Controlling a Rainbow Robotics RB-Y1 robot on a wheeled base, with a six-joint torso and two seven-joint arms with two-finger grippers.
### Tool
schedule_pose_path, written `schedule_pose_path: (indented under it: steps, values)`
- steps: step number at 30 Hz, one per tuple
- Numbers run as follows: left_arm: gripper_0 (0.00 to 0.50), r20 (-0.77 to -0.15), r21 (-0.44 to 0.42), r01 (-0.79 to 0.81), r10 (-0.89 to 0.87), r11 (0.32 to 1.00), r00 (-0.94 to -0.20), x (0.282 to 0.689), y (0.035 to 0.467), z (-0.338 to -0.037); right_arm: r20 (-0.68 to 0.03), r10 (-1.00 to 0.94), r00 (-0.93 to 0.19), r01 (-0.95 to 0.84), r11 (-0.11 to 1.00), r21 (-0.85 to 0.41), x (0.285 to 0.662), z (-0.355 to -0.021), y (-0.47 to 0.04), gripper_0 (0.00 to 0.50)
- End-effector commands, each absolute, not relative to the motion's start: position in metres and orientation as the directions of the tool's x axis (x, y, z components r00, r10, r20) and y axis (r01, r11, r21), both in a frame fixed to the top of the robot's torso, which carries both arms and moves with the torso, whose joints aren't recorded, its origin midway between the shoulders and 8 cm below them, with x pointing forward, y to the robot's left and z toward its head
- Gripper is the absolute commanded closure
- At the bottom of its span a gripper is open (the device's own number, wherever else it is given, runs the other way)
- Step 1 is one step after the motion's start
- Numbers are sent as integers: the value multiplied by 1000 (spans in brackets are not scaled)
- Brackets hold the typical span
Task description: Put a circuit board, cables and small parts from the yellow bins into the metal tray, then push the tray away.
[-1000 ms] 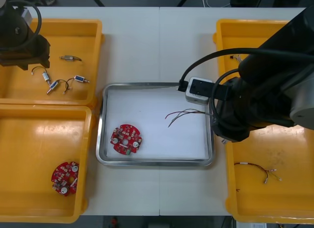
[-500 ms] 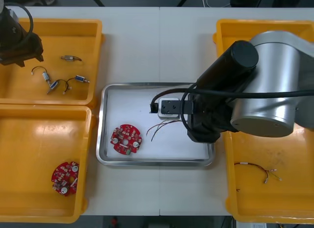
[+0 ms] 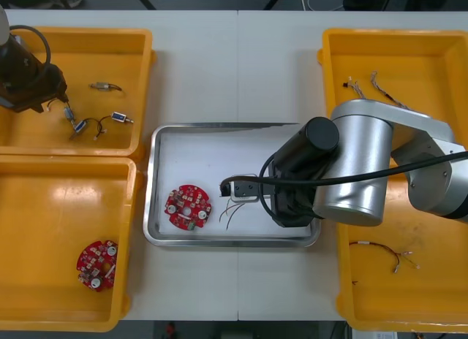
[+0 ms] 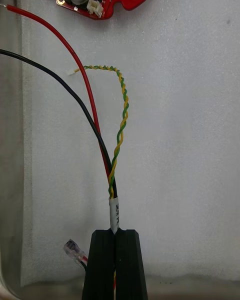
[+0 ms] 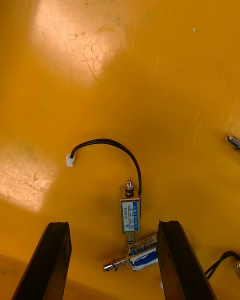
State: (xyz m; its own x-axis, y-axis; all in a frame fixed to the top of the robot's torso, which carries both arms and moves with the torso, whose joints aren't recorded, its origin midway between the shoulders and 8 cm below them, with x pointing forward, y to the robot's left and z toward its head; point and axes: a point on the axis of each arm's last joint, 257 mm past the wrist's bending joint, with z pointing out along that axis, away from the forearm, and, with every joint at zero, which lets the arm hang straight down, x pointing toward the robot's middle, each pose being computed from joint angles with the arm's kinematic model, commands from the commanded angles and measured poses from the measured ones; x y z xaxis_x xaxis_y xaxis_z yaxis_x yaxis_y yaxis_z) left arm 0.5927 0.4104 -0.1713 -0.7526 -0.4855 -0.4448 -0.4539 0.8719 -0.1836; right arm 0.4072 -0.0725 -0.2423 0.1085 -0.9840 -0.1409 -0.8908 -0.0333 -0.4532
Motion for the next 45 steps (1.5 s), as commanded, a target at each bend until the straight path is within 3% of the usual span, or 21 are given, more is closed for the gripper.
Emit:
schedule_pose_path:
  steps: [1, 15, 17, 18, 19, 20, 31, 33, 34, 45]
  values:
    - [0, -484, -189, -388, -429, 902, -762, 612, 388, -156, -136, -975, 178, -865, -89, -494, 416, -239, -52, 500]
    - [0, -506, -173, -371, -405, 913, -761, 617, 384, -197, -155, -975, 158, -864, -60, -500, 432, -249, -48, 500]
    - [0, -505, -174, -373, -407, 911, -761, 615, 385, -202, -162, -974, 157, -863, -55, -501, 432, -248, -47, 386]
    - [0, -505, -173, -372, -407, 912, -761, 615, 386, -203, -169, -973, 158, -862, -52, -504, 433, -247, -45, 188]
    - [0, -502, -173, -374, -408, 911, -762, 614, 386, -205, -174, -972, 158, -862, -50, -504, 433, -247, -44, 48]
    - [0, -504, -172, -372, -406, 912, -762, 614, 387, -205, -176, -971, 158, -862, -49, -505, 433, -246, -43, 2]
    - [0, -496, -168, -379, -410, 910, -766, 610, 390, -215, -216, -966, 143, -853, -9, -522, 435, -225, -41, 0]
    - [224, -496, -167, -377, -409, 911, -766, 610, 390, -215, -229, -964, 139, -851, 2, -525, 434, -219, -40, 0]
    - [498, -495, -169, -377, -409, 911, -766, 610, 390, -215, -232, -963, 135, -850, 8, -527, 434, -214, -40, 0]
    - [500, -499, -170, -375, -408, 911, -765, 610, 390, -214, -245, -969, -13, -867, 133, -481, 425, -175, -72, 0]
